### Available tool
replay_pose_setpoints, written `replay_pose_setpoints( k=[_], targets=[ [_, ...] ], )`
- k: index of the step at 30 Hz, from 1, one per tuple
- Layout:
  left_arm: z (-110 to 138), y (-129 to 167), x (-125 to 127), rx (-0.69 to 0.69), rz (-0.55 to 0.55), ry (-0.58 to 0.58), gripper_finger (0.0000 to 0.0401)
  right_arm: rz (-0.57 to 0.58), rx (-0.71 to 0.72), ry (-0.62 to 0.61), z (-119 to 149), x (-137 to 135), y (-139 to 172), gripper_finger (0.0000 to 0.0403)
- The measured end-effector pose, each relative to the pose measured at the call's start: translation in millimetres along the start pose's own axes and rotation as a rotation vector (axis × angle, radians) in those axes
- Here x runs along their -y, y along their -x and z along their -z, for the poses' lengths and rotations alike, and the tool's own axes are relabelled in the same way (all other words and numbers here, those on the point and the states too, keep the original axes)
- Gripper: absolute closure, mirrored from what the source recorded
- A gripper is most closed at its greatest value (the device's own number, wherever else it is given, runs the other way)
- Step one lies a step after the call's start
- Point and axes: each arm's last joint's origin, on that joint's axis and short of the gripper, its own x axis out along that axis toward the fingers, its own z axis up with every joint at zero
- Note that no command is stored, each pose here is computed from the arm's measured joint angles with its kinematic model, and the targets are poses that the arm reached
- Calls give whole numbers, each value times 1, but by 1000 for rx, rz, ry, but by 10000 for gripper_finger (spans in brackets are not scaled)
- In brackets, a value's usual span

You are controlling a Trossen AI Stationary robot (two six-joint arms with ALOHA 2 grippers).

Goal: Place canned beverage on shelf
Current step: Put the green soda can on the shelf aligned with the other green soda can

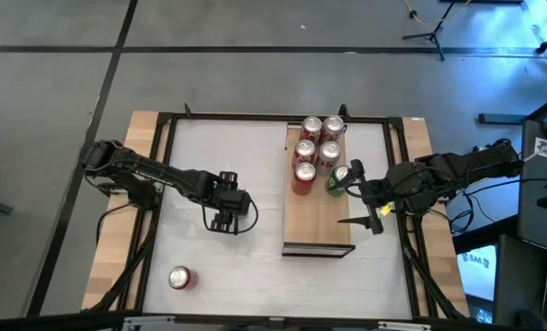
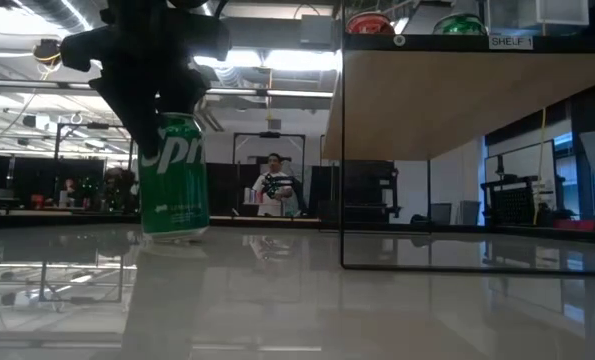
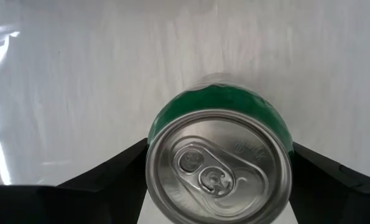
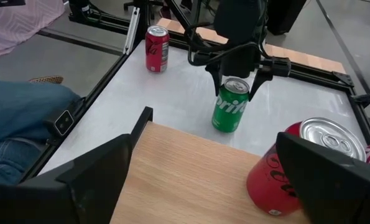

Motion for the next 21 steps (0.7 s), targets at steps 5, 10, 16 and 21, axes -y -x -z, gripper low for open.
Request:
replay_pose_setpoints(
  k=[5,10,16,21],
  targets=[
    [0,0,0,0,0,8,108,9,-1,-1,0,0,0,6],
    [0,0,0,1,-3,9,108,9,-1,0,0,0,0,6],
    [-1,1,0,9,-2,11,107,10,-1,0,0,0,0,6],
    [-3,1,0,27,13,16,92,10,-1,5,0,0,0,6]
  ],
)
